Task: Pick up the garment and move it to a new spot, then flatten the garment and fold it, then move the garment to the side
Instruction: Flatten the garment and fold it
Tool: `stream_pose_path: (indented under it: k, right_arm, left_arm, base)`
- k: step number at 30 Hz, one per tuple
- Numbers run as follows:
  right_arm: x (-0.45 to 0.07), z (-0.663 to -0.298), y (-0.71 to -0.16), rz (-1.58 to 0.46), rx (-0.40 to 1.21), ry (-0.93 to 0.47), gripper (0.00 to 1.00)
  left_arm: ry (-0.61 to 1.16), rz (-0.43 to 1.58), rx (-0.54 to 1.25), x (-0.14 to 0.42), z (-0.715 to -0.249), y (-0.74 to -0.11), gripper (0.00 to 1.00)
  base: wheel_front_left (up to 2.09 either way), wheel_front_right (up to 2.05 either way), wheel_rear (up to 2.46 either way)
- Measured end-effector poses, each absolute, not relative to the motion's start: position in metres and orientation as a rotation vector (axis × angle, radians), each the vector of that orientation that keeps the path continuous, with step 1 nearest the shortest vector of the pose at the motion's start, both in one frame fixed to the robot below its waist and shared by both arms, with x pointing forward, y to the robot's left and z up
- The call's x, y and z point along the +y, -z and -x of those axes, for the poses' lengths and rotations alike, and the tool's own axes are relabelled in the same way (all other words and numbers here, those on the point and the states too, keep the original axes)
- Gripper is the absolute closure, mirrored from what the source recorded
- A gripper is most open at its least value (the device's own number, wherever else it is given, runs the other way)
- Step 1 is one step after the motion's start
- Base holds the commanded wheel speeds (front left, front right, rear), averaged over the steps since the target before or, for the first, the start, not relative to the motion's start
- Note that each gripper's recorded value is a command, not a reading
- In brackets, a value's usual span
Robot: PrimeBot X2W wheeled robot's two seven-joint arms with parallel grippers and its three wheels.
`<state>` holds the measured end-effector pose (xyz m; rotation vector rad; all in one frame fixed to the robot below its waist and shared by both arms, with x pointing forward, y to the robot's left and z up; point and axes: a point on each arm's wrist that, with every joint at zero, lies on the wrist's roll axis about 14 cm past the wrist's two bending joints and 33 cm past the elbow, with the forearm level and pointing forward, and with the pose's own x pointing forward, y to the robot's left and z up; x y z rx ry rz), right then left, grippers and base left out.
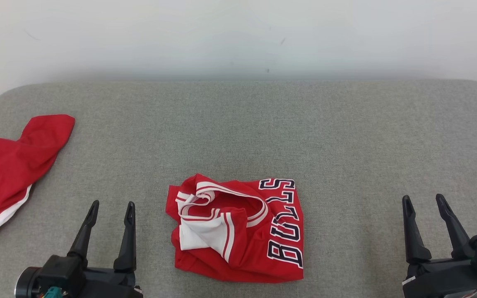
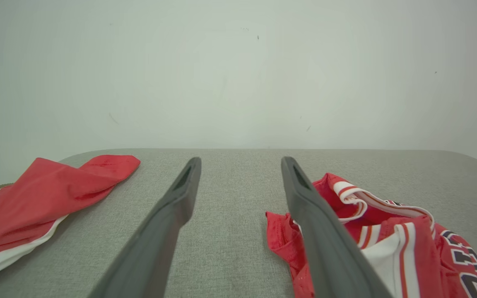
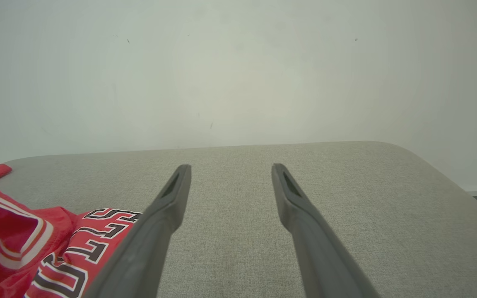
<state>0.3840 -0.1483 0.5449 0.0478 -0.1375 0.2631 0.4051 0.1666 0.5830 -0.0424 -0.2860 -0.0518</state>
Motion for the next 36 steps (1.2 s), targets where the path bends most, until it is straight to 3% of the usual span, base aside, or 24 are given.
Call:
stream_pose_path:
  k: [6,7,8,13,26,36]
  right_arm:
    - [-0.146,-0.385,-0.545,-0.052,-0.134,-0.267,0.0]
    - [-0.145,-0.386,-0.545,-0.054,-0.133,-0.27,0.53]
    - [-0.142,-0.386,-0.542,-0.057,-0.121,-0.279,1.0]
    - [-0.123,-0.386,-0.532,-0.069,-0.076,-0.346,1.0]
    - [0.005,-0.376,-0.494,-0.169,0.071,-0.756,1.0]
    - [0.056,-0.374,-0.445,-0.161,0.225,-0.919,1.0]
  left_arm:
    - [0.047,0.041,-0.278,0.168,-0.405,-0.581,0.0]
    - [0.046,0.041,-0.278,0.168,-0.405,-0.581,0.0]
    - [0.046,0.041,-0.277,0.168,-0.405,-0.581,0.0]
    - [0.043,0.039,-0.278,0.17,-0.406,-0.581,0.0]
    - [-0.01,0.041,-0.263,0.185,-0.409,-0.572,0.0]
    - [-0.071,0.03,-0.247,0.206,-0.406,-0.565,0.0]
  base:
    - [0.0,0.0,0.0]
    - [0.0,0.0,0.0]
    - [0.0,0.0,0.0]
    - [0.0,0.0,0.0]
    - [0.0,0.0,0.0]
    - [0.0,0.0,0.0]
